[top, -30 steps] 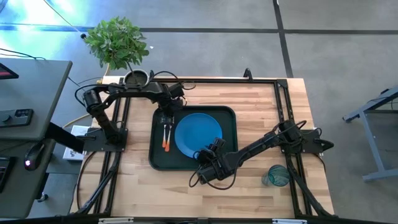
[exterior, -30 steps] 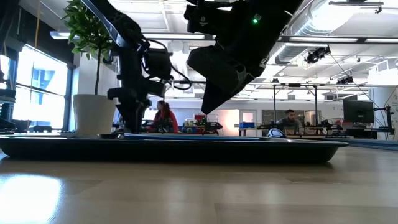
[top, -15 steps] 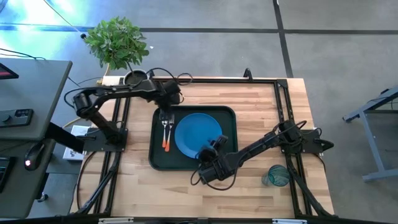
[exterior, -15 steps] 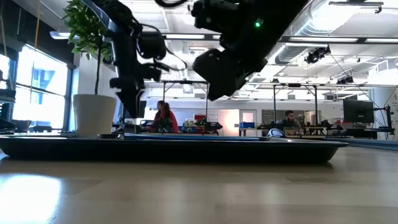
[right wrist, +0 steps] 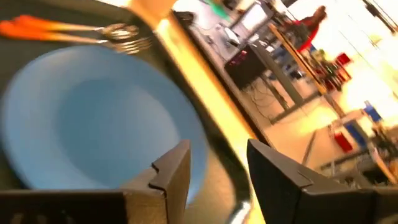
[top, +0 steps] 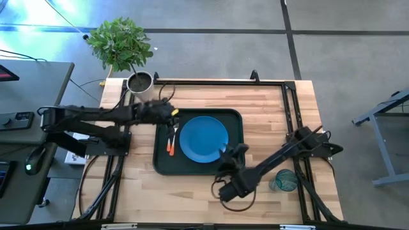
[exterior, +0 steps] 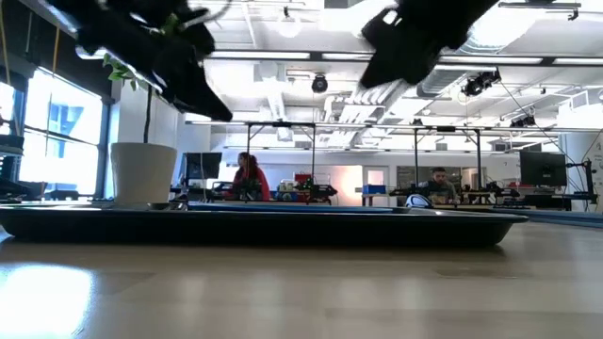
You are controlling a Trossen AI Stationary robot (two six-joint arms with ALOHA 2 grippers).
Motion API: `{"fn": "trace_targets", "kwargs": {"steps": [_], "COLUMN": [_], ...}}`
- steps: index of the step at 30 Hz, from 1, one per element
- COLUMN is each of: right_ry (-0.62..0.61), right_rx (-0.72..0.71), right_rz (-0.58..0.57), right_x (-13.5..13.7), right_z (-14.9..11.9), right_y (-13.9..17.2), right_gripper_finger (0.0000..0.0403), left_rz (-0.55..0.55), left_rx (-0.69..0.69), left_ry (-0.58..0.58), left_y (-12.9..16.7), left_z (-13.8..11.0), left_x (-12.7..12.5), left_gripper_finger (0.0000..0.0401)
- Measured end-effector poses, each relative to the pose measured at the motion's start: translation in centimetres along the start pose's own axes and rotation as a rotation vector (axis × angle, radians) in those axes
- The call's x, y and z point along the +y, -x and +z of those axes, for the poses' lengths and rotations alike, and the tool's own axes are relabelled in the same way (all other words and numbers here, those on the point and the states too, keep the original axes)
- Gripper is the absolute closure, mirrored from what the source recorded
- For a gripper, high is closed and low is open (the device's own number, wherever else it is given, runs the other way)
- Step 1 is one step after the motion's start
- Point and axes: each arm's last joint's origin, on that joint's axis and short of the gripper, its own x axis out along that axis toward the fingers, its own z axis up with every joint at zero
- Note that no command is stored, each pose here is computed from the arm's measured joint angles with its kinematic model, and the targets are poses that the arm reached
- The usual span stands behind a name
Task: Pick and place plate/cup/fork/spoon on tray
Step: Put the blue glass on the black tray
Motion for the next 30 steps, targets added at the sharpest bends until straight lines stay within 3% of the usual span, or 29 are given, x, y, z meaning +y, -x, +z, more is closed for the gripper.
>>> {"fn": "trace_targets", "kwargs": {"steps": [6,14,18,21,25,30], "right_ry": [-0.138,-0.093,-0.049,-0.098,-0.264,-0.269], "right_rx": [-0.008,0.078,0.148,0.236,0.328,0.304], "right_rz": [-0.041,-0.022,-0.048,-0.048,0.111,0.439], "right_x": [-4.1,-4.5,-4.7,-5.2,-5.7,-6.5], "right_z": [-0.2,-0.5,-2.3,-3.9,-4.5,-3.2], "right_y": [2.6,2.5,1.3,0.2,-0.1,1.4], "right_gripper_finger": [0.0291,0.0337,0.0356,0.0369,0.0383,0.0386], "left_rz": [-0.056,-0.060,-0.064,-0.077,-0.101,-0.104], "left_rx": [-0.154,-0.143,-0.173,-0.201,-0.199,-0.208], "left_ry": [-0.018,-0.015,0.036,0.073,0.108,0.116], "left_y": [0.2,-1.6,-2.4,-2.8,-3.3,-3.3], "left_z": [-2.2,-4.9,-4.8,-4.7,-4.9,-4.8], "left_x": [-1.7,-2.1,-2.2,-2.3,-2.6,-2.8], "left_gripper_finger": [0.0338,0.0338,0.0339,0.0339,0.0339,0.0340]}}
